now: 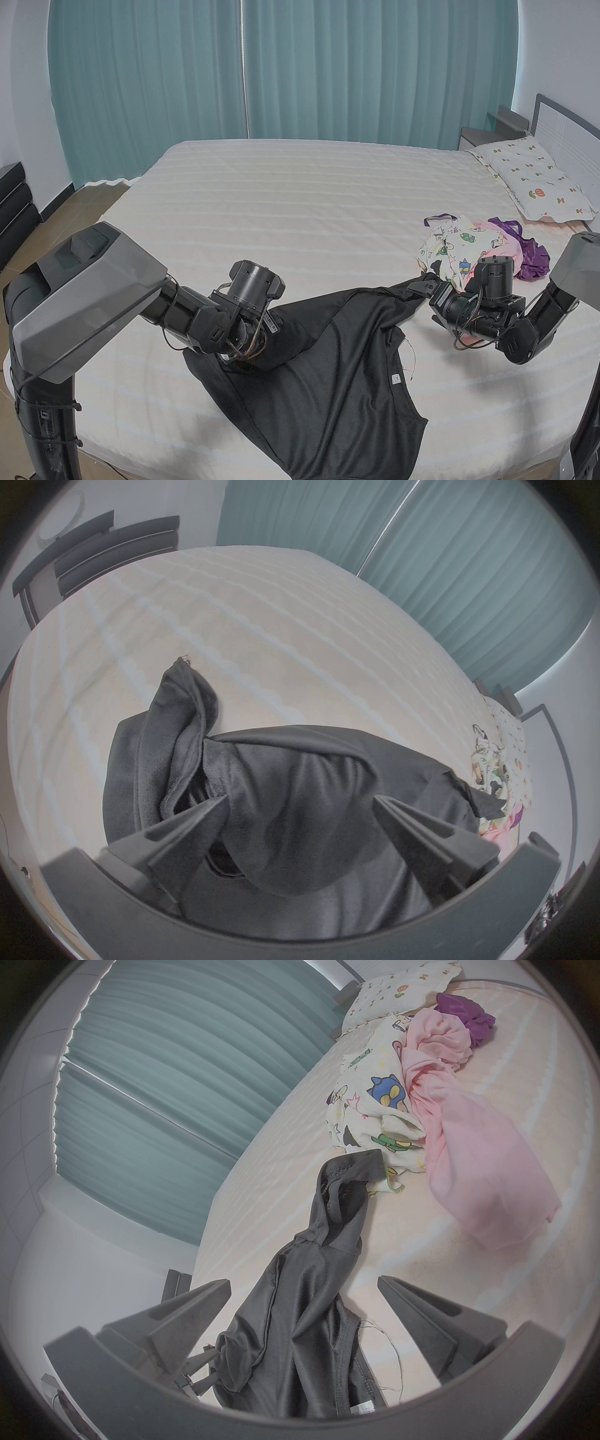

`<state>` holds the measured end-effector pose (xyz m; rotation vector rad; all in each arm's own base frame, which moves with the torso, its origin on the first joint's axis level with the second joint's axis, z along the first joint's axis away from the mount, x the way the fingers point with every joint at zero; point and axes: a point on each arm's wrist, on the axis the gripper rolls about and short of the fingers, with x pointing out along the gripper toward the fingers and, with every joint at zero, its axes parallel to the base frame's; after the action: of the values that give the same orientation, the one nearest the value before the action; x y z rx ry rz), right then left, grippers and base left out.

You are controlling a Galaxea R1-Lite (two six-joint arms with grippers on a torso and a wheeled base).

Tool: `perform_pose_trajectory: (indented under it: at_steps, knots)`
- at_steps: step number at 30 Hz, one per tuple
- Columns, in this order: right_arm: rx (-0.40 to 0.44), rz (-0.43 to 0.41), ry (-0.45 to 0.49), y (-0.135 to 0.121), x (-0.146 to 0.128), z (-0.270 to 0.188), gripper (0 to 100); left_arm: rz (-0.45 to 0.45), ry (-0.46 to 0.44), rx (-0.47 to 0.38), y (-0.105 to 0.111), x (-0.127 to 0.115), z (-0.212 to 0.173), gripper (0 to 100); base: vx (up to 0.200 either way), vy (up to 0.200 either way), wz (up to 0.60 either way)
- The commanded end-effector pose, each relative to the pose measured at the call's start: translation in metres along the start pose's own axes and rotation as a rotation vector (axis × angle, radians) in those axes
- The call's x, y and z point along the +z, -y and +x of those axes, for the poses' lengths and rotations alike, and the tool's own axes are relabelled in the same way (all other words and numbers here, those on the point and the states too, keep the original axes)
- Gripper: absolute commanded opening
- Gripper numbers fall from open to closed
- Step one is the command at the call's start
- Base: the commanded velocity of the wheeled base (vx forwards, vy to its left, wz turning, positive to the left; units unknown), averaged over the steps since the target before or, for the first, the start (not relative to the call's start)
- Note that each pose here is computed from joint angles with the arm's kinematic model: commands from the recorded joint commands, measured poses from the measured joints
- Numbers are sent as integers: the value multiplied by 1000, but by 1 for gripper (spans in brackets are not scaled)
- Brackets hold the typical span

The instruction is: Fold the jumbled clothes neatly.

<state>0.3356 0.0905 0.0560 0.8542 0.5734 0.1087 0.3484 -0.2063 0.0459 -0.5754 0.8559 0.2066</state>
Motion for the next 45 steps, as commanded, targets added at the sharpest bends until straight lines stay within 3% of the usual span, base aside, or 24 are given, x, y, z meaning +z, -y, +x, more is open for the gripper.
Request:
perform_pose_trajectory:
  at_steps: [1,6,10,15,18,23,24,32,37,39,45]
  knots:
    - [1,0,1,0,0,1,100,8,-13,37,-6,-4,7,0,0,0,0]
    - [-2,0,-2,1,-1,1,100,17,-12,81,-12,-3,6,0,0,0,0]
    - [-5,0,-4,2,-1,3,100,0,37,94,-15,15,8,0,0,0,0]
    - [6,0,8,0,1,4,100,-61,117,81,-17,52,10,0,0,0,0]
    - [82,-11,72,-10,9,6,100,-156,218,38,-17,100,4,0,0,0,0]
    - [151,-21,157,-23,20,19,100,-254,343,-6,-23,158,-1,0,0,0,0]
    - [165,-21,190,-27,25,25,100,-281,376,-11,-28,174,-2,0,0,0,0]
    - [244,-21,339,-56,53,51,100,-371,470,43,-69,229,40,0,0,0,0]
    - [224,-26,296,-51,41,52,100,-369,479,81,-87,242,61,0,0,0,0]
    - [179,-32,226,-35,26,49,100,-368,462,111,-95,243,73,0,0,0,0]
    - [138,-42,104,-11,14,50,100,-368,445,126,-97,242,78,0,0,0,0]
